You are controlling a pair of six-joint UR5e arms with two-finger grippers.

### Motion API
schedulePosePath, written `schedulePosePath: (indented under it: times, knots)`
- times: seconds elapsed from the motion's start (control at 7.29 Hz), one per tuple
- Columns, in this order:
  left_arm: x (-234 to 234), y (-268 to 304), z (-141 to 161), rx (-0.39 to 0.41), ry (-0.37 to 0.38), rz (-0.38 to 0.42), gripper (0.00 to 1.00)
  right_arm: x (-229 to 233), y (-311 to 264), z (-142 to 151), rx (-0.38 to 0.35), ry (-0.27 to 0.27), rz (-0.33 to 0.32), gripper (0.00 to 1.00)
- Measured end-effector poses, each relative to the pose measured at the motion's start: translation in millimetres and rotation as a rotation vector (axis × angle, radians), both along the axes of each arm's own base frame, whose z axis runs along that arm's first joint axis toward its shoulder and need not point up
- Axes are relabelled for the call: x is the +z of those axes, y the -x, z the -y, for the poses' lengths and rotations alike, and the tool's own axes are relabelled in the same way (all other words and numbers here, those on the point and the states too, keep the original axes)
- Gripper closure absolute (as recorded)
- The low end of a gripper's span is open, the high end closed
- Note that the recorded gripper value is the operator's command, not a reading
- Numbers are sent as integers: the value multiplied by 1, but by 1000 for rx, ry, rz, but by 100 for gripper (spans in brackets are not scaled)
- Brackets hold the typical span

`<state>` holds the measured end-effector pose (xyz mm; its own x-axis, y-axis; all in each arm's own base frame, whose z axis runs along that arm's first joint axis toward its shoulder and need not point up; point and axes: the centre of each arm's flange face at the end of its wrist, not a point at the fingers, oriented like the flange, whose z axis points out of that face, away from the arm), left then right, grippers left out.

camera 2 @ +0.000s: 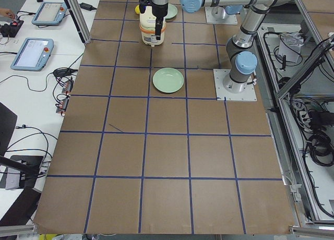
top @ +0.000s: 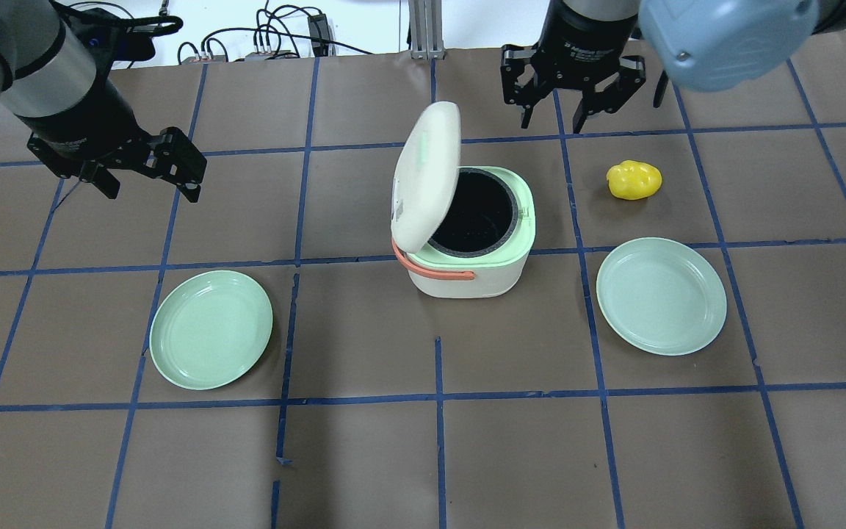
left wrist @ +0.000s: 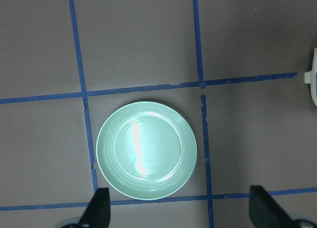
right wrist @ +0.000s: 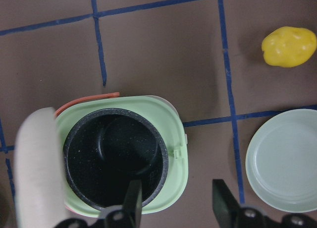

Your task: Press rice cooker button

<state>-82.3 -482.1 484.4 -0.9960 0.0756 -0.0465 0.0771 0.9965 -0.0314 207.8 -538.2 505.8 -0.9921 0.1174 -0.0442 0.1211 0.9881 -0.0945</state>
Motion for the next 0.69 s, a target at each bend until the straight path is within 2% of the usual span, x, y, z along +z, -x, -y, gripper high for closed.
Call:
schedulePosePath:
  times: [0.14,0.41,0.69]
  knots:
    - [0,0,0,0,0,0,0,12,21,-6,12,-1,-24,0]
    - [0,0,0,0,0,0,0,21,51,-19,29,-46,-42,0]
    - [0,0,0,0,0,0,0,20,56,-29,40,-80,-45,0]
